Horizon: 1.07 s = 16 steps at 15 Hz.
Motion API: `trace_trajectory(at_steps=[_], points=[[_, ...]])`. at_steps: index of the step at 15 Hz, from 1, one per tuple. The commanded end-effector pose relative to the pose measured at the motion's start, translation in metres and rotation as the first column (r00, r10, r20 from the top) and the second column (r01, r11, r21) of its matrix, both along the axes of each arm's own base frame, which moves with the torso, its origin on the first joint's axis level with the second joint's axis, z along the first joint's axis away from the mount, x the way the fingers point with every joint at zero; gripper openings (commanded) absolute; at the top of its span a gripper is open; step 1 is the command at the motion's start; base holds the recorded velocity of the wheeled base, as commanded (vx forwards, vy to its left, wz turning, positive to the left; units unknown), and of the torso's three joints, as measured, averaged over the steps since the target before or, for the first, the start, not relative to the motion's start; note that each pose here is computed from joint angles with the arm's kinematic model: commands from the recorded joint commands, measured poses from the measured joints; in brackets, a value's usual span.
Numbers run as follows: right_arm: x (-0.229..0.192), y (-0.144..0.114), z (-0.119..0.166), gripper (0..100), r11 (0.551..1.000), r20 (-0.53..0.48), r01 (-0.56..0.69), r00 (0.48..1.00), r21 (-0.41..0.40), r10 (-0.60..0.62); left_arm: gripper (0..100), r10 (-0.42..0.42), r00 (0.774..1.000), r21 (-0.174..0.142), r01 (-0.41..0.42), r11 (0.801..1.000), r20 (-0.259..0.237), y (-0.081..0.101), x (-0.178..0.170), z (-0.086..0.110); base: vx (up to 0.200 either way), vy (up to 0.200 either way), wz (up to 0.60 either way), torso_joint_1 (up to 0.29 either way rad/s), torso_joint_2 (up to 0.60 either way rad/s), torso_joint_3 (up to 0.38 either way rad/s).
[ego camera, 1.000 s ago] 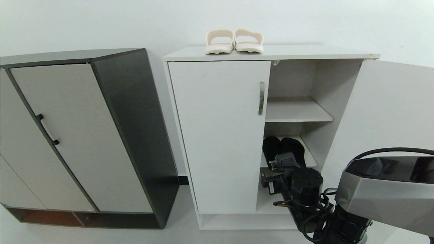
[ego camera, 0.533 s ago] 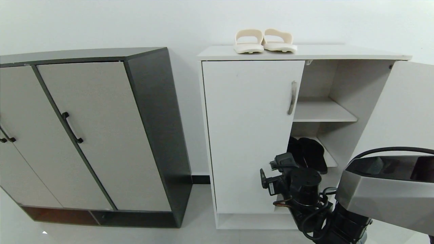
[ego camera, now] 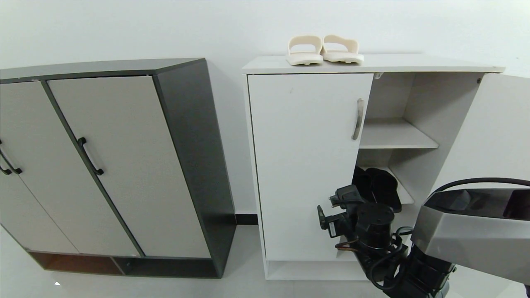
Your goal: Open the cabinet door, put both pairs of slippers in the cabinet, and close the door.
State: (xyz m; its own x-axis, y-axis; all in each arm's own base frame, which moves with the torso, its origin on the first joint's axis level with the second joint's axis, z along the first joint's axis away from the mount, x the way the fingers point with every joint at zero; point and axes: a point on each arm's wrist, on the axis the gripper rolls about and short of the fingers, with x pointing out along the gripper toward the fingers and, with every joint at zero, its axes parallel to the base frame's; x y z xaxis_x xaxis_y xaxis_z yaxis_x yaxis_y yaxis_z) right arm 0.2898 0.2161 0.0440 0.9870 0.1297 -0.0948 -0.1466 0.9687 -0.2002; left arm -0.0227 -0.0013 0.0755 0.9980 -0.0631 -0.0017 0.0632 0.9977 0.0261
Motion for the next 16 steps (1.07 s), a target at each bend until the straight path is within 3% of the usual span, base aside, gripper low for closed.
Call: trace_trajectory(at_steps=[1, 5, 16], points=[[0.0027, 0.0018, -0.0025, 100, 1.000, 0.016, 0.004, 1.000, 0.011, -0.004, 0, 0.000, 1.000, 0.000, 0.000, 1.000, 0.000, 0.0000, 0.0000, 0.0000, 0.000, 0.000, 0.00, 0.000, 0.00, 0.000], [0.0034, 0.0023, -0.0055, 100, 1.000, 0.017, 0.004, 1.000, 0.013, -0.005, 0, 0.000, 1.000, 0.000, 0.000, 1.000, 0.000, 0.0000, 0.0000, 0.0000, 0.000, 0.000, 0.00, 0.013, -0.13, -0.191], [0.0019, 0.0032, -0.0046, 100, 1.000, 0.020, 0.000, 1.000, 0.015, 0.000, 0, 0.000, 1.000, 0.000, 0.000, 1.000, 0.000, 0.0000, 0.0000, 0.0000, 0.000, 0.000, 0.00, 0.105, -0.47, -0.341]])
